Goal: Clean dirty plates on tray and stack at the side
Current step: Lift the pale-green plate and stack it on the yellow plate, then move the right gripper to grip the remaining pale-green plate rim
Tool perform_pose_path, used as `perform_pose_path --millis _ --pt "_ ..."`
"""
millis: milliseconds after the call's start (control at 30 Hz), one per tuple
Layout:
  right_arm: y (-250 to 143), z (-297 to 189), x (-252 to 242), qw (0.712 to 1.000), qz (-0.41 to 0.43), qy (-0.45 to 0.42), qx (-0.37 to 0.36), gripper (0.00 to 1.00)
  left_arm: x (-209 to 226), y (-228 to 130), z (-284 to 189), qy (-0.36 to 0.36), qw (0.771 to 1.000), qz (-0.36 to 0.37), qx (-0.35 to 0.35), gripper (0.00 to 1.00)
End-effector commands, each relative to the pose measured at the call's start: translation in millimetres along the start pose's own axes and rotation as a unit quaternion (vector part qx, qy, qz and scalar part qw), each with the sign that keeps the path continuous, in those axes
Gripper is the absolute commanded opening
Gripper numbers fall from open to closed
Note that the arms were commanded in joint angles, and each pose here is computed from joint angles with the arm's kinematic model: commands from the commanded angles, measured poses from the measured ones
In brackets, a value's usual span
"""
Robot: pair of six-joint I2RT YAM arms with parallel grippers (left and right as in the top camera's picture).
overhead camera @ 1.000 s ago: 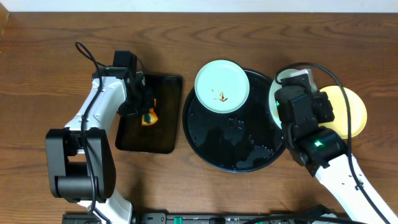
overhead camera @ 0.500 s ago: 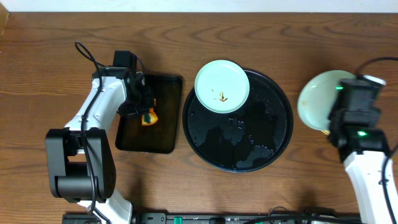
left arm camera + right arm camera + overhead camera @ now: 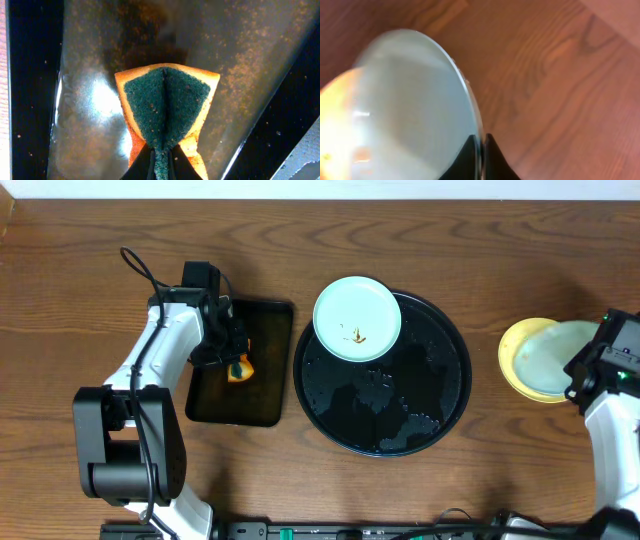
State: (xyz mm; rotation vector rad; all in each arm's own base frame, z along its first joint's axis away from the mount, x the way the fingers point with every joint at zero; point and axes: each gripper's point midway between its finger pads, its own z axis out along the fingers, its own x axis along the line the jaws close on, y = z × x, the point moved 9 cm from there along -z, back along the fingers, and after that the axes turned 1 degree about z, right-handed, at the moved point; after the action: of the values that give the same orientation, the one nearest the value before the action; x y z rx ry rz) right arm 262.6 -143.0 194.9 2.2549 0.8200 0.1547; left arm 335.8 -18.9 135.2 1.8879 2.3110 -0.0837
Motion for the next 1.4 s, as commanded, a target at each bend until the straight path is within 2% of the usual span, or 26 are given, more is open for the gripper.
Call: perform_pose_path --millis 0,67,167,233,367,467,667,900,1133,1267,1367 --pt "13 -3 4 0.999 0.023 0.029 -0.019 0.24 3 -3 1 0.008 1.000 -0.003 0.004 0.08" --pt "15 -5 13 0.996 0.012 0.083 -0.017 0.34 3 -3 1 0.008 1.000 -0.003 0.004 0.09" --pt "11 -13 30 0.983 -0.006 0.182 0.008 0.35 3 -3 1 0.008 1.000 -0.003 0.005 0.09" --pt "2 -21 45 0.965 -0.018 0.259 0.041 0.36 3 -3 1 0.008 1.000 -0.003 0.005 0.13" --pt "-19 -44 74 0.910 -0.052 0.397 0.112 0.35 3 -3 1 0.008 1.000 -0.003 0.005 0.14" --pt "-31 -61 93 0.878 -0.098 0.452 0.124 0.35 3 -3 1 0.008 1.000 -0.003 0.005 0.14" --pt "-36 -100 124 0.853 -0.173 0.481 0.108 0.41 3 -3 1 0.008 1.000 -0.003 0.004 0.15" --pt "-36 -134 167 0.828 -0.269 0.490 0.052 0.45 3 -2 1 0.008 1.000 -0.003 0.004 0.15" --pt "-76 -113 217 0.812 -0.314 0.487 0.073 0.49 3 -2 1 0.008 1.000 -0.003 0.004 0.15" --pt "-97 -93 238 0.819 -0.332 0.463 0.074 0.46 3 -2 1 0.008 1.000 -0.003 0.004 0.15" --pt "-107 -81 249 0.830 -0.330 0.444 0.073 0.49 3 -2 1 0.008 1.000 -0.003 0.004 0.15"
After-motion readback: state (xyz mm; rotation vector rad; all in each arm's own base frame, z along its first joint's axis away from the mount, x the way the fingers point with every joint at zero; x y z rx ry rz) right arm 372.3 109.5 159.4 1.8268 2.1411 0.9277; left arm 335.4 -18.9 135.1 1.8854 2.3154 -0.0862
